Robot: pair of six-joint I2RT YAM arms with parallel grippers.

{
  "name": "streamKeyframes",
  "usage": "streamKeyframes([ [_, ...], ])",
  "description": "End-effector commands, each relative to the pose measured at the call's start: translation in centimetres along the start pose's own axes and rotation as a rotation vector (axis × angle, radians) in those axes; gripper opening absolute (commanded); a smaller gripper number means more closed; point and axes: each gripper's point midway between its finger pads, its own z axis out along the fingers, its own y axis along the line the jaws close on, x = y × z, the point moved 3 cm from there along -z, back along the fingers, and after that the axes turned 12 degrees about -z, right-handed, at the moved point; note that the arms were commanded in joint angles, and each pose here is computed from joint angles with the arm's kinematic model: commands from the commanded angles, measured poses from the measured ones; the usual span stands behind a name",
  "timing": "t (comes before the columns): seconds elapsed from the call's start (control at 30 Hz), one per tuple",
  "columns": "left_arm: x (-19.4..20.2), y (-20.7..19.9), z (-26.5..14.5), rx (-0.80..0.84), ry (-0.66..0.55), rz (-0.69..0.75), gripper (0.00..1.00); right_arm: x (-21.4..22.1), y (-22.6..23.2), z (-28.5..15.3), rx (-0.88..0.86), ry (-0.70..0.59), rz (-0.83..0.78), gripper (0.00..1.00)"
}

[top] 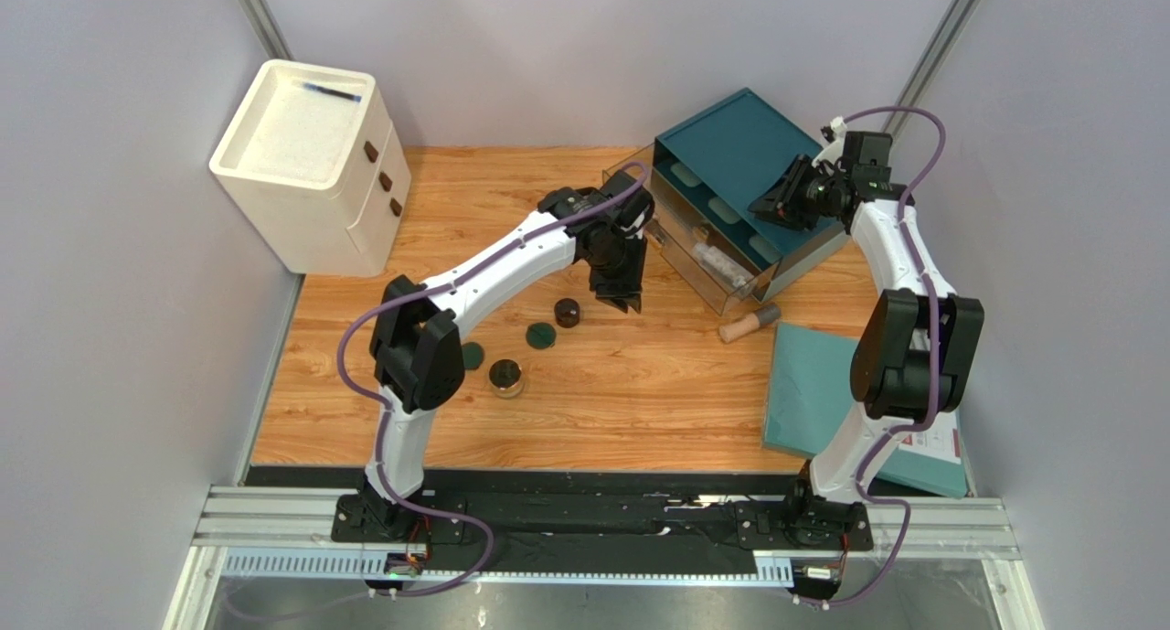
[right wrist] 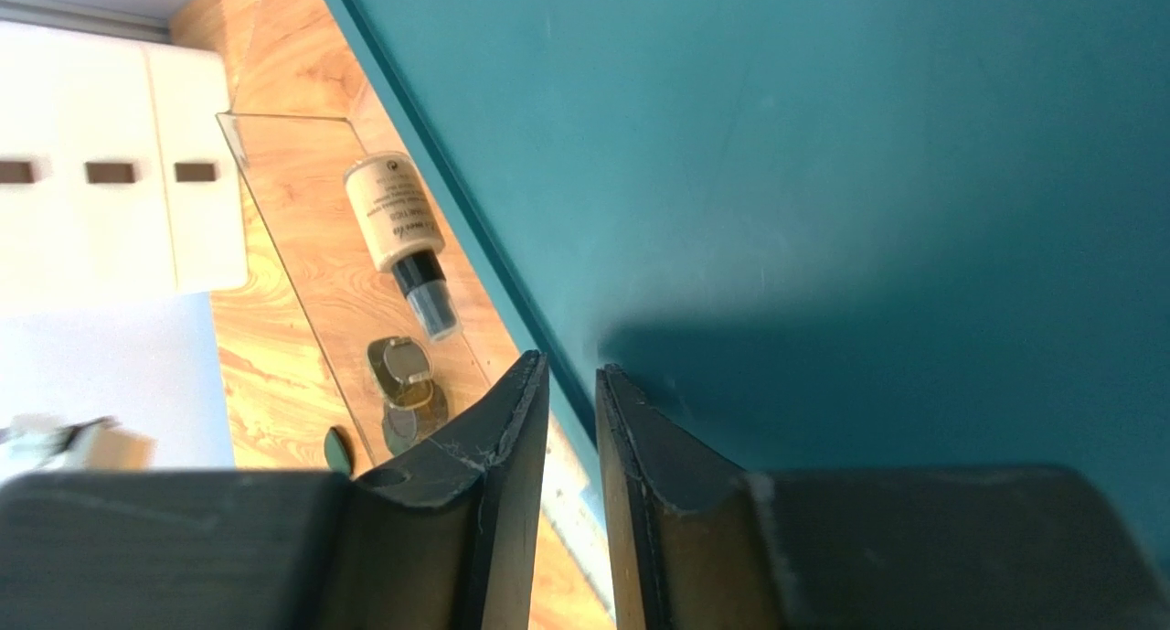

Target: Organize the makeup

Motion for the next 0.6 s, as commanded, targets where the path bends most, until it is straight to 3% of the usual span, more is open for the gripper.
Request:
streamKeyframes([
  [0.0, -1.4, -1.3, -5.7, 0.056, -0.132, 0.119, 0.33, -1.6, 1.6, -3.5, 0.088, -0.026, 0.021, 0.28],
  [0.17, -0.6, -1.3, -5.7, 0.107, -0.119, 0.148, 0.36, -3.6, 3.9, -6.7, 0.093, -0.102, -0.007, 0.28],
  [0.27, 0.7, -1.4, -4.8, 0.152, -0.054, 0.142, 0.39, -1.8, 3.9, -7.8, 0.112, -0.055, 0.003, 0.29],
  [0.43, 1.0, -1.7, -4.2, 0.192, -0.043, 0.135, 0.41, 0.4, 4.7, -9.1, 0.095, -0.050, 0.020, 0.28],
  [0.57, 1.5, -2.0, -3.4, 0.216, -0.003, 0.112, 0.41, 5.0, 4.1, -9.3, 0.100, 0.013, 0.106, 0.29],
])
